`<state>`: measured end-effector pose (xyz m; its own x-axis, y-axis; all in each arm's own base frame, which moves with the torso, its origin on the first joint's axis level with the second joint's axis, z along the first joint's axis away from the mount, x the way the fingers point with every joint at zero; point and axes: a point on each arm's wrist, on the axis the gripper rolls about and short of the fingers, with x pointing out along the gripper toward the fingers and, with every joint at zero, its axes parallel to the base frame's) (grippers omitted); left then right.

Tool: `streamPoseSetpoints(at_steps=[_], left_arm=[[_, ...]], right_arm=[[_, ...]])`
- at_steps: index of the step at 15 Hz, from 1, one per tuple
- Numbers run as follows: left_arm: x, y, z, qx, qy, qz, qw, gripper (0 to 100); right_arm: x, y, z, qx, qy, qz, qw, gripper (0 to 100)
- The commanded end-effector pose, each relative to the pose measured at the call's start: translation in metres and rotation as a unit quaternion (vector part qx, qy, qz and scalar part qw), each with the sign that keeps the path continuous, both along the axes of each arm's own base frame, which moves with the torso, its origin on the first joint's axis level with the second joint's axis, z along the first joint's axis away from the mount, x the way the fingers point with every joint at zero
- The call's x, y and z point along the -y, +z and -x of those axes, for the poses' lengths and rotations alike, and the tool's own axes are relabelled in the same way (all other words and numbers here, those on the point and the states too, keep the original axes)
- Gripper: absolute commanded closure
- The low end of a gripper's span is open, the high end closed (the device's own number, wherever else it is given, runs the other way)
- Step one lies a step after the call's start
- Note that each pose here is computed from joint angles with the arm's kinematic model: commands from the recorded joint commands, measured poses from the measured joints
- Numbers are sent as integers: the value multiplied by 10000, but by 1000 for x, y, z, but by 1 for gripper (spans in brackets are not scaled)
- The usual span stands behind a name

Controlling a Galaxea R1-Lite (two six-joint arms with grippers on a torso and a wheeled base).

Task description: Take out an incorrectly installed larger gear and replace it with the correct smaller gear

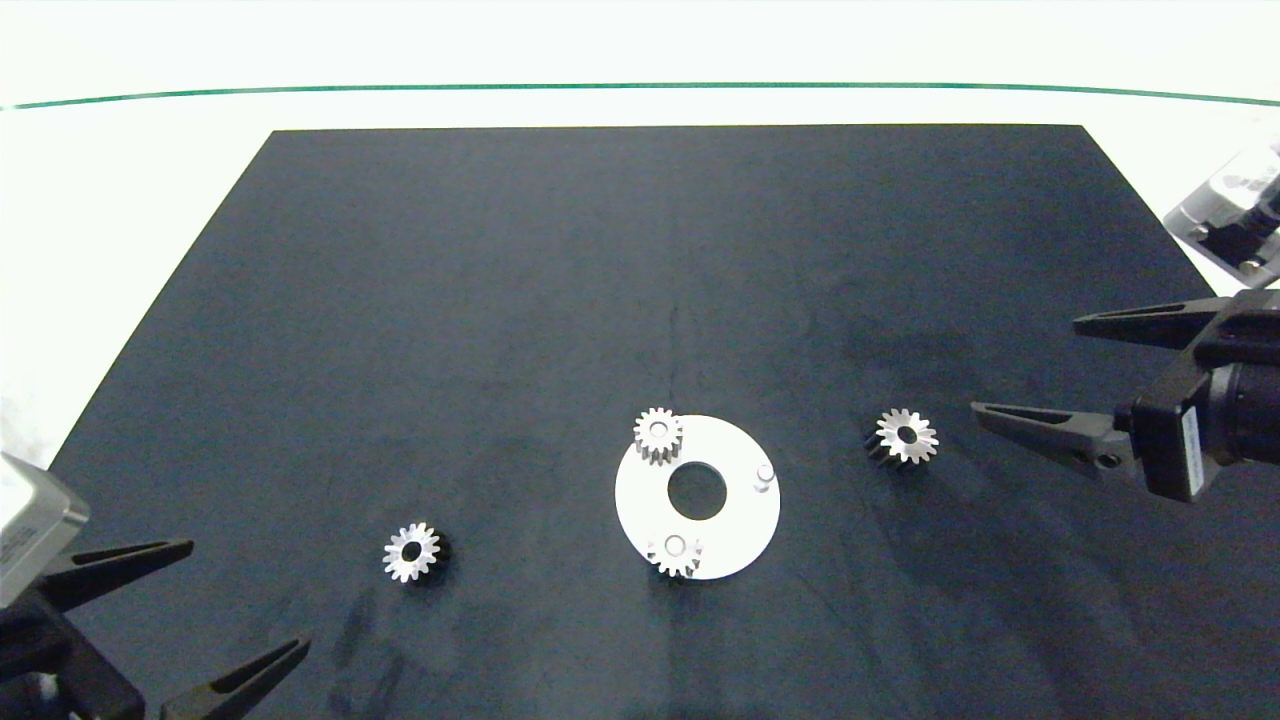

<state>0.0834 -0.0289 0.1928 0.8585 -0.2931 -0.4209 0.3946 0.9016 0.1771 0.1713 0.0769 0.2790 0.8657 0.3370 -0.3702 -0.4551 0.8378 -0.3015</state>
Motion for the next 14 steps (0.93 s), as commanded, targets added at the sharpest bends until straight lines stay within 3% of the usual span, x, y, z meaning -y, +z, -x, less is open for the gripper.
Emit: streamPoseSetpoints(at_steps=[1, 4, 6, 10, 14], left_arm=[[13, -10, -18, -526, -270, -142, 9981, 0], [23, -14, -25, -791, -405, -42, 9960, 0], [27, -16, -33, -886, -428, -92, 9951, 0], [39, -22, -57, -734, -397, -77, 9965, 0], [43, -30, -66, -835, -449, -278, 9951, 0]], right_arm=[[4, 5, 7, 133, -1, -50, 9999, 0], [3, 5, 6, 113, -1, -40, 9999, 0], [3, 5, 6, 120, -1, -43, 9999, 0], [3, 6, 7, 136, 9, -43, 9999, 0], [3, 5, 8, 132, 13, -52, 9999, 0]])
